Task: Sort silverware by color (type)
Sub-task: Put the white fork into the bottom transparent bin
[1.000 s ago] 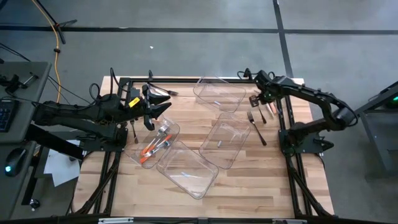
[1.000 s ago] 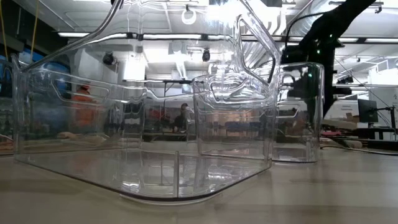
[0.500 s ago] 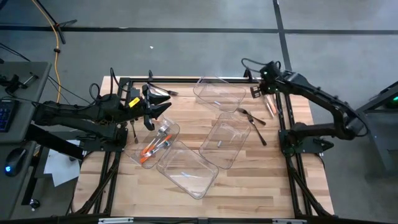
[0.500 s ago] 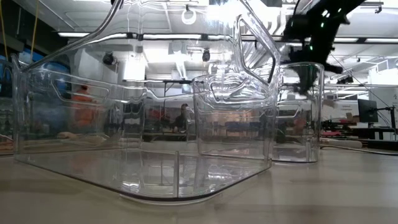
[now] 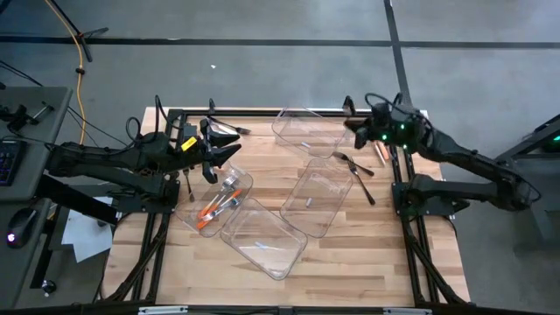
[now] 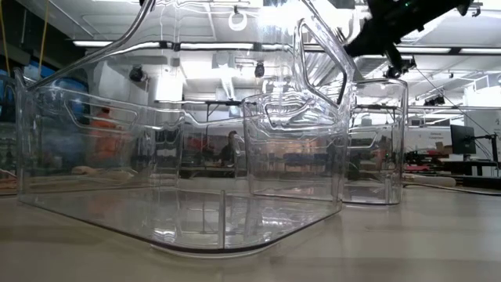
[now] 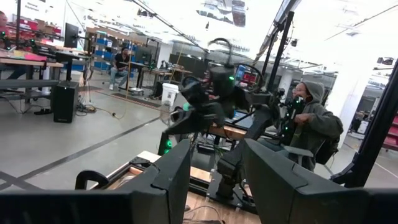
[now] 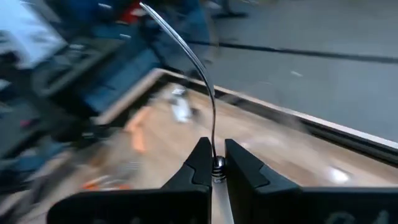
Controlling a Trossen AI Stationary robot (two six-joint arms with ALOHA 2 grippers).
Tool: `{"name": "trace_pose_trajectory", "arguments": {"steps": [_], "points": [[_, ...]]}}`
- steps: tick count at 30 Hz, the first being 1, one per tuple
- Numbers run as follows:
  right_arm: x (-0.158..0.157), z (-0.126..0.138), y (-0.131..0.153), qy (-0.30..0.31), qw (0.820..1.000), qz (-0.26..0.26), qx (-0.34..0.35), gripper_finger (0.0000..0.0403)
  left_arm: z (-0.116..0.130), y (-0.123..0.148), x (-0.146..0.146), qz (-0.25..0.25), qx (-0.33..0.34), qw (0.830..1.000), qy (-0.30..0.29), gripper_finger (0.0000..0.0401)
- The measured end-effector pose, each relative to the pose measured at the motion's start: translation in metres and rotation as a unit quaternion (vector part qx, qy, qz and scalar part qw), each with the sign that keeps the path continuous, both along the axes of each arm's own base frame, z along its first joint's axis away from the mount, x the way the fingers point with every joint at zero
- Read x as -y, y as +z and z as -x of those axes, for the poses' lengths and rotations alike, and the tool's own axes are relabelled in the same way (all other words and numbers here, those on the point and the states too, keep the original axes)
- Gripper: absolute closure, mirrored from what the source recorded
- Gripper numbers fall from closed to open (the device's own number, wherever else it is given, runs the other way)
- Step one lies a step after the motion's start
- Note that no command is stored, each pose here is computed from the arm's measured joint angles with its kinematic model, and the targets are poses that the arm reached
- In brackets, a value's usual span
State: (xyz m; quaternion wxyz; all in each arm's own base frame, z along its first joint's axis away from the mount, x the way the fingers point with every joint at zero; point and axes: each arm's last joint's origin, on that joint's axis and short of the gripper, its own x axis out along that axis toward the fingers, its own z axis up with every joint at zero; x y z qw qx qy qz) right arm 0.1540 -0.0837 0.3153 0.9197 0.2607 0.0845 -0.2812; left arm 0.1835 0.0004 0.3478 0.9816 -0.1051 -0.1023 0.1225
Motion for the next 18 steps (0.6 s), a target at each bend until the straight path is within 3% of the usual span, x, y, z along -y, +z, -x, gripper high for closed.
{"name": "trace_pose_trajectory", "arguments": {"steps": [8, 18], "points": [[-0.031, -0.045, 0.016, 0.114, 0.983, 0.047, 0.134, 0.0397, -0.002, -0.001, 0.001, 0.003, 0.000, 1.000, -0.011, 0.0265], [-0.052, -0.084, 0.040, 0.212, 0.962, 0.122, 0.122, 0.0397, -0.016, -0.005, 0.003, 0.006, 0.006, 0.999, -0.040, 0.0265]]}}
